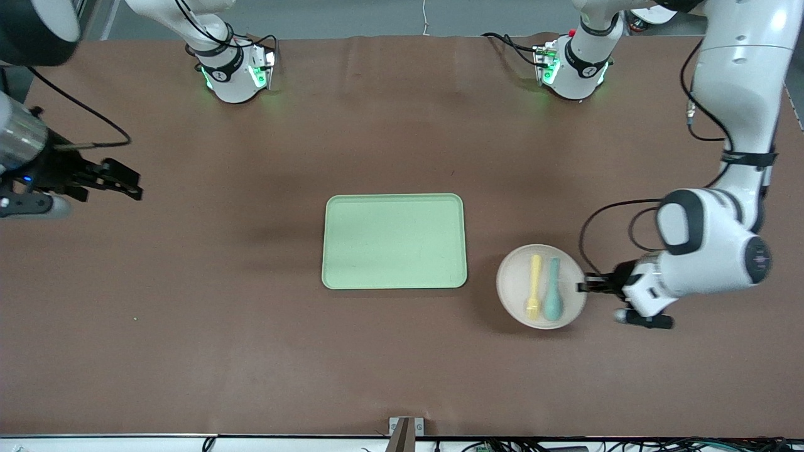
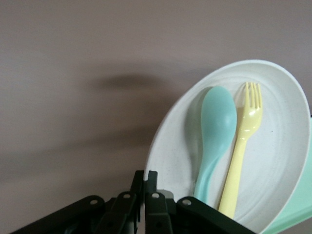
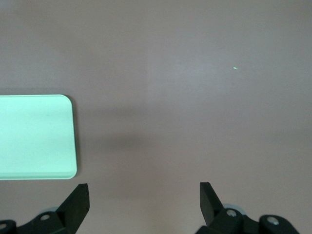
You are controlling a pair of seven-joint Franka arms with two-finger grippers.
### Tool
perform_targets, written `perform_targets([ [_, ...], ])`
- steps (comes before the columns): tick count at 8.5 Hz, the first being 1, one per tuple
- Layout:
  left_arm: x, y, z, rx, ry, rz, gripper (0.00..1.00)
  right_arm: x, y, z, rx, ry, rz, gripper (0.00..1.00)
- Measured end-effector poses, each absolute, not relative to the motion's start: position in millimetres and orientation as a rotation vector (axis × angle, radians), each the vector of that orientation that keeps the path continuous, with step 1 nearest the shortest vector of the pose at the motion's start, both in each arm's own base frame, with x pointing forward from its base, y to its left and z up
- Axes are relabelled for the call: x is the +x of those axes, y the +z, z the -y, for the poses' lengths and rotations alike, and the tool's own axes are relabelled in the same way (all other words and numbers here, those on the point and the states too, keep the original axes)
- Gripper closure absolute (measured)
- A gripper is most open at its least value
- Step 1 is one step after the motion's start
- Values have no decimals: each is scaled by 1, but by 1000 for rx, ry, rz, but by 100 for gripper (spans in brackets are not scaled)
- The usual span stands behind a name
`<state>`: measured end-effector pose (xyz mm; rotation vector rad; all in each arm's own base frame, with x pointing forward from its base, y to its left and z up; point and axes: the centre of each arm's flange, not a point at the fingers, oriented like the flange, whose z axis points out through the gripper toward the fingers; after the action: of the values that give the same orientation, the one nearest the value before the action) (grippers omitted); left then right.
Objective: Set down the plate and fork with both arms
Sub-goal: 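Carry the plate onto the tray with the left gripper while the right gripper approaches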
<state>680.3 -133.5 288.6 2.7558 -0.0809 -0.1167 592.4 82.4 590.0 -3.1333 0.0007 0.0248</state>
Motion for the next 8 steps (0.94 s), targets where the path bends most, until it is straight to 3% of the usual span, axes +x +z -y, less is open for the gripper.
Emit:
perform_targets([
  [4,629,266,295,2712,-117,-36,96,598,546,-175,-3076,4,47,0],
  [8,563,201,350,2686,-65,-132,96,584,443,-302,-3068,-10,-9,0],
])
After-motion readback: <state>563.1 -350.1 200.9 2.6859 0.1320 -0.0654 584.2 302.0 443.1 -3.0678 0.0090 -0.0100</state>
